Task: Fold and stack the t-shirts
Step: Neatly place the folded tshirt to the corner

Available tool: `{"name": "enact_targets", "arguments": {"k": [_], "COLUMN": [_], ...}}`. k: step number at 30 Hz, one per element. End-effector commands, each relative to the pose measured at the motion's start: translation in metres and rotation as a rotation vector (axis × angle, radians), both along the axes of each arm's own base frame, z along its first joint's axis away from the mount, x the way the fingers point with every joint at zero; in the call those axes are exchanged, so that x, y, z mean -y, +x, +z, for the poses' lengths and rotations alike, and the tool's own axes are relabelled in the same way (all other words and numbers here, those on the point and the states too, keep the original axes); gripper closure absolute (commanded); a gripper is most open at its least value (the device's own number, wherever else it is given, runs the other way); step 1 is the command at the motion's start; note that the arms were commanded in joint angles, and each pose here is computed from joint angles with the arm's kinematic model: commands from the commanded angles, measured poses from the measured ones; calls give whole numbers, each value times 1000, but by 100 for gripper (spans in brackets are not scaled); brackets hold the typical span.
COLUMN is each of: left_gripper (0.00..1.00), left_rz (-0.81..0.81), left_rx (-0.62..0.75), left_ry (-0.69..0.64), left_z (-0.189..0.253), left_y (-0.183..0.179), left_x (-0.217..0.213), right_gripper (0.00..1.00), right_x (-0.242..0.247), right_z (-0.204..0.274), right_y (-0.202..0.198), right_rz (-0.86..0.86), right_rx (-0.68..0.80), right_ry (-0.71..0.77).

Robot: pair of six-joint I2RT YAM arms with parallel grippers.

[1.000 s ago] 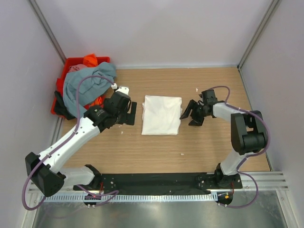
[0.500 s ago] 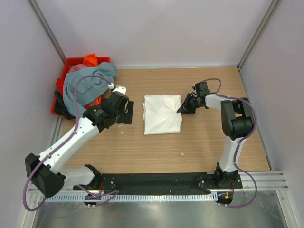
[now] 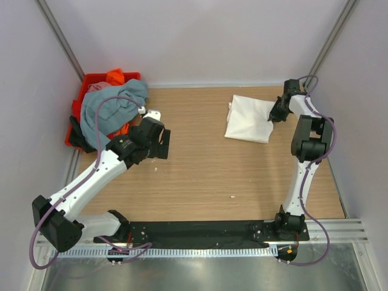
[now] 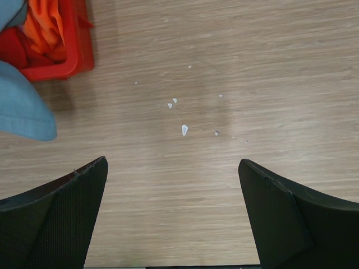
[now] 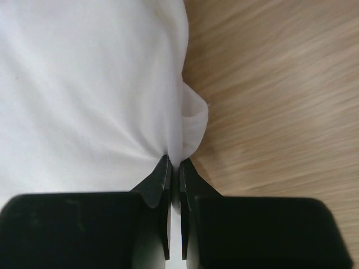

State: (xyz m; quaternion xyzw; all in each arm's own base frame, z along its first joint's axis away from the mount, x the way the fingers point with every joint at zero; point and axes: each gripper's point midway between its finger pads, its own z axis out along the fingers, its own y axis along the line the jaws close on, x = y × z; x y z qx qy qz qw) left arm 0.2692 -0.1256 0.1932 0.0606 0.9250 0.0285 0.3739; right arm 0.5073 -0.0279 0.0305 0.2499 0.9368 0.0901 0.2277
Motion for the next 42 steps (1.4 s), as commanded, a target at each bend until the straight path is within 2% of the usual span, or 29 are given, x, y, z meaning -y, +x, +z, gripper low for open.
{"name": "enact_targets", "arguments": {"k": [1,3,4,6,9,14,19,22,23,25,26,27,29,32,33,34,36,37,39,40,41,42], "left_gripper": [0,0,0,0,0,0,0,1,2,2,3,2,2,3,2,3,3,3,4,4,4,4], "left_rz": [-17,-28,-30,-42,-47,-49,-65,-53,-53,-47,-44,-43,-37,-33,-34,-35,-35,-37,-38,-39,-42,-47], "left_rx": [8,0,-5,-19,-32,-62,-122,-150,-158,-173,-179,-182,-185,-183,-180,-175,-162,-155,-150,-143,-142,-142], "left_ry": [-20,-23,-24,-31,-29,-19,-3,21,26,37,45,52,65,68,64,60,49,43,32,26,23,18], "left_z": [4,2,1,-2,-5,-15,-30,-38,-41,-44,-47,-48,-50,-48,-48,-46,-43,-41,-39,-38,-37,-37], "left_y": [-1,-1,-1,-3,-3,-2,-2,-2,-2,-2,-1,0,1,1,1,1,0,1,0,1,1,1], "left_x": [1,4,5,8,9,12,17,16,16,16,15,15,13,13,13,13,13,14,14,15,16,17], "right_gripper": [99,99,99,99,99,98,90,80,65,51,35,29,21,20,20,20,18,17,16,16,17,18], "right_x": [56,70,84,102,140,187,210,219,220,224,227,228,226,211,204,192,172,161,132,116,104,85], "right_z": [20,10,32,36,48,60,74,85,87,95,105,115,134,175,171,211,229,234,228,190,205,159], "right_y": [19,19,34,33,39,53,67,87,90,97,105,108,113,105,97,85,71,48,34,18,2,-17], "right_rz": [-42,-13,-29,11,-20,-101,-124,-133,-137,-150,-169,-184,-211,-264,-284,-314,-359,-370,-330,-362,-368,-323], "right_rx": [-18,-85,-45,-89,-110,-45,-3,81,94,129,177,207,265,329,315,372,439,443,486,430,474,392], "right_ry": [-234,-307,-383,-490,-669,-750,-876,-935,-950,-983,-1002,-1007,-1002,-985,-964,-952,-832,-760,-589,-481,-419,-336]}}
